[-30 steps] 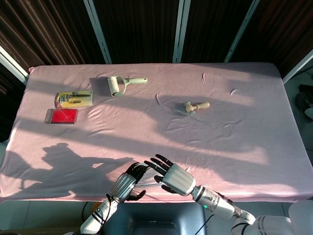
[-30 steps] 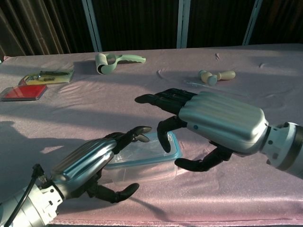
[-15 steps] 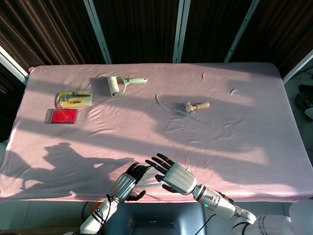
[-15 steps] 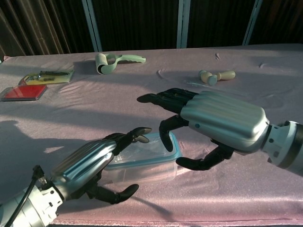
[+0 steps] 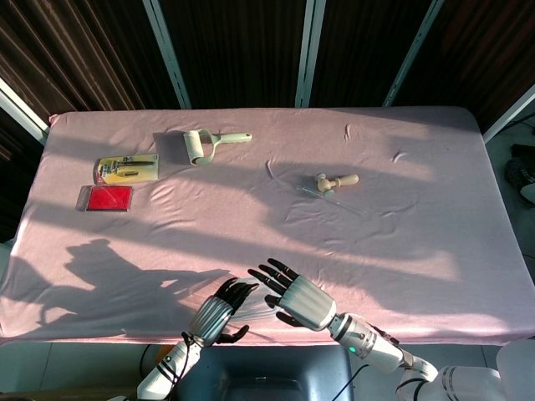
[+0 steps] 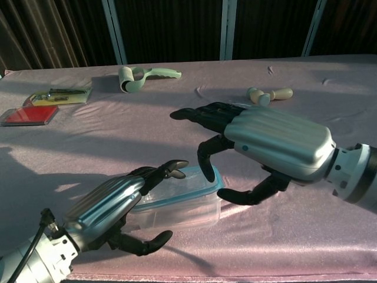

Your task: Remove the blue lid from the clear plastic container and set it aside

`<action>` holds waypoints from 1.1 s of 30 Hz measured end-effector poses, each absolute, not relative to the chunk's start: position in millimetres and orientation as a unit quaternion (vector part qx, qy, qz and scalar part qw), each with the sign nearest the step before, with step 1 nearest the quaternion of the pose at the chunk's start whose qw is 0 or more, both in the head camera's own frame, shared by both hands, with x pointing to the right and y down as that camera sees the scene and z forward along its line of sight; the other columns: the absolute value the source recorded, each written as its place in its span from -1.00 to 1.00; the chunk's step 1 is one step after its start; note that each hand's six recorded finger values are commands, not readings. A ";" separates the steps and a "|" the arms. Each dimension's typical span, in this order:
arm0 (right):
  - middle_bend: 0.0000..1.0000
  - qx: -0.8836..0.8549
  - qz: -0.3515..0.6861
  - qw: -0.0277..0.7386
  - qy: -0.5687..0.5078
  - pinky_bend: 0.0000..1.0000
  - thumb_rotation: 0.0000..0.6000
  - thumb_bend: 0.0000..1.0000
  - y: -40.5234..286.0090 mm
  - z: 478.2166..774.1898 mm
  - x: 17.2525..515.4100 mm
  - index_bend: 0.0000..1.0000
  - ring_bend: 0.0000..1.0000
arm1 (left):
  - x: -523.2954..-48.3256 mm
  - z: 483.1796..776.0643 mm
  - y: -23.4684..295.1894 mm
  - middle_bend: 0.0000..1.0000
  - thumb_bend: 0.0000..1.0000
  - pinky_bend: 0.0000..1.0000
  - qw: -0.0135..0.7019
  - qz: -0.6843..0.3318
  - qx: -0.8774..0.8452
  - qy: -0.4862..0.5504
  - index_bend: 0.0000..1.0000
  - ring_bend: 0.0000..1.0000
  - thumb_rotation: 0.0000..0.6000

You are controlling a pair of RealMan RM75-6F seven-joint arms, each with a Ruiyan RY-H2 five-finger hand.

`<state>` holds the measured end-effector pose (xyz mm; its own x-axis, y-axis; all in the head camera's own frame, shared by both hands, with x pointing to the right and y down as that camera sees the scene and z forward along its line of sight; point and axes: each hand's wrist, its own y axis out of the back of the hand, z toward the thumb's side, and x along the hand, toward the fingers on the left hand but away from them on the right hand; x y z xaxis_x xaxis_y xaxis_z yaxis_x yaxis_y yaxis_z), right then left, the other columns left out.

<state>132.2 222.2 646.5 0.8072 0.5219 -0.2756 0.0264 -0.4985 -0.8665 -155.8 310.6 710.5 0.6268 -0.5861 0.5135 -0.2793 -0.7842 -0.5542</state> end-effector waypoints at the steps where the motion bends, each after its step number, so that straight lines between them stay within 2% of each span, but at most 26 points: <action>1: -0.85 -0.825 0.262 0.472 -0.166 -1.00 1.00 -0.09 222.2 647.0 131.5 0.32 -1.00 | -155.7 710.5 310.7 -0.31 -0.31 -0.66 0.217 -0.354 -0.876 0.247 -1.00 -0.47 1.00; 16: -0.81 -0.823 0.261 0.473 -0.174 -0.99 1.00 -0.07 221.2 653.8 116.0 0.36 -1.00 | -156.7 710.4 309.5 -0.32 -0.31 -0.66 0.217 -0.353 -0.875 0.250 -1.00 -0.49 1.00; 27: -0.66 -0.816 0.266 0.481 -0.181 -0.85 1.00 -0.05 226.2 660.6 106.5 0.58 -1.00 | -154.5 705.7 304.6 -0.36 -0.31 -0.67 0.220 -0.345 -0.875 0.258 -1.00 -0.54 1.00; 30: -0.61 -0.815 0.263 0.481 -0.188 -0.80 1.00 -0.05 225.9 658.8 105.3 0.64 -1.00 | -154.8 705.1 303.3 -0.53 -0.32 -0.68 0.220 -0.345 -0.875 0.260 -1.00 -0.65 1.00; 32: -0.59 -0.813 0.261 0.484 -0.192 -0.78 1.00 -0.05 225.7 657.4 105.2 0.68 -0.99 | -154.8 704.9 303.1 -0.86 -0.33 -0.73 0.217 -0.344 -0.875 0.262 -1.00 -0.88 1.00; 33: -0.59 -0.812 0.260 0.485 -0.193 -0.78 1.00 -0.05 225.8 657.0 105.4 0.68 -0.99 | -155.0 705.0 303.0 -0.93 -0.34 -0.75 0.213 -0.343 -0.876 0.262 -1.00 -0.94 1.00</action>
